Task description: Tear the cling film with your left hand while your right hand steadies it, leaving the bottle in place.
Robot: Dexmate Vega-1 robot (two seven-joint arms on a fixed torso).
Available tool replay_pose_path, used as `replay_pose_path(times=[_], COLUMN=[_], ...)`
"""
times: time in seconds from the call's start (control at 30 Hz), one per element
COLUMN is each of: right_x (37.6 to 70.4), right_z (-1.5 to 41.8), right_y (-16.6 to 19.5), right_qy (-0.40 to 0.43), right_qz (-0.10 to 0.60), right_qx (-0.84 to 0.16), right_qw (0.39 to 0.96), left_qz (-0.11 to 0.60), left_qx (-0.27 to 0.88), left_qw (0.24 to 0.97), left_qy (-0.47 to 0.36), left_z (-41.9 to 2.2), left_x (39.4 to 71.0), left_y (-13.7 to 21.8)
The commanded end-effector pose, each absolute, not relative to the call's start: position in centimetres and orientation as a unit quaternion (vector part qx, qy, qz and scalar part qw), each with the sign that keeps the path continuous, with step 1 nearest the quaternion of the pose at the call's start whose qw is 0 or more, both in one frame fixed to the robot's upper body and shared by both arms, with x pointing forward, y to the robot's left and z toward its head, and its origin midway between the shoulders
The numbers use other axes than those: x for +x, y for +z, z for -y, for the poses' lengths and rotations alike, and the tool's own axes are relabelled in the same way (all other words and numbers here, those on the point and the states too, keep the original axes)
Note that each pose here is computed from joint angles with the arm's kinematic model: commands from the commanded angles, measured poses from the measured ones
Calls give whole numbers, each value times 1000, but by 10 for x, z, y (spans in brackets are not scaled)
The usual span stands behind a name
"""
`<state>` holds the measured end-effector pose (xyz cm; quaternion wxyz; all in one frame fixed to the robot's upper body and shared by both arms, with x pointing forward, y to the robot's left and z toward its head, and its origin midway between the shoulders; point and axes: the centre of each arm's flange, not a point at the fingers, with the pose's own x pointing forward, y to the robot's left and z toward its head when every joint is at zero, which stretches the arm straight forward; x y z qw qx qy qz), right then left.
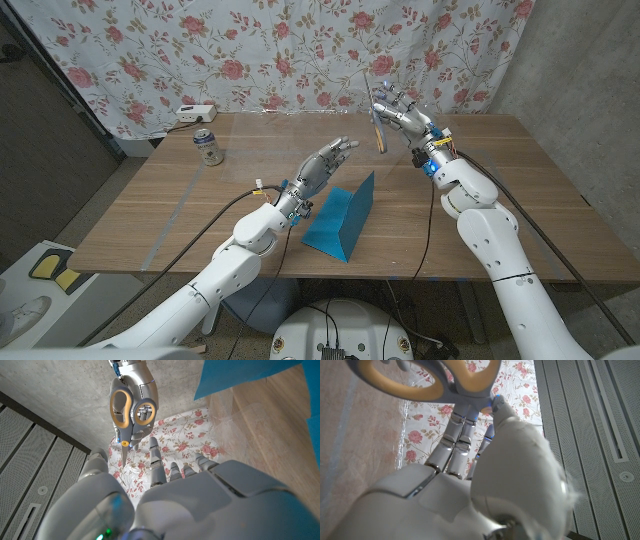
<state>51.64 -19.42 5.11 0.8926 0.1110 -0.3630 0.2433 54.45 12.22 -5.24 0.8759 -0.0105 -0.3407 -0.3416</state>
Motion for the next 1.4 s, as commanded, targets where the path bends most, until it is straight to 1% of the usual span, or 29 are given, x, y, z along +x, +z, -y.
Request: replay_pose_path(times=[0.03, 0.3, 0.77, 1.4], right_x=[515, 509, 510, 513], right_z=[187, 183, 179, 174], right_y=[49, 49, 45, 53], right_qy=[235, 233, 242, 246], right_qz=[371, 377, 369, 371], right_qx=[99, 88, 96, 91], right_qw=[893, 892, 892, 891], left_qz=[341, 341, 345, 346], left_qx=[-12, -16, -27, -36], left_qw=[874, 873, 870, 874], left_qy=[-346, -349, -350, -339], left_z=[-120, -118, -116, -113], left_x=[544, 541, 539, 534], left_y=[-54, -56, -55, -54])
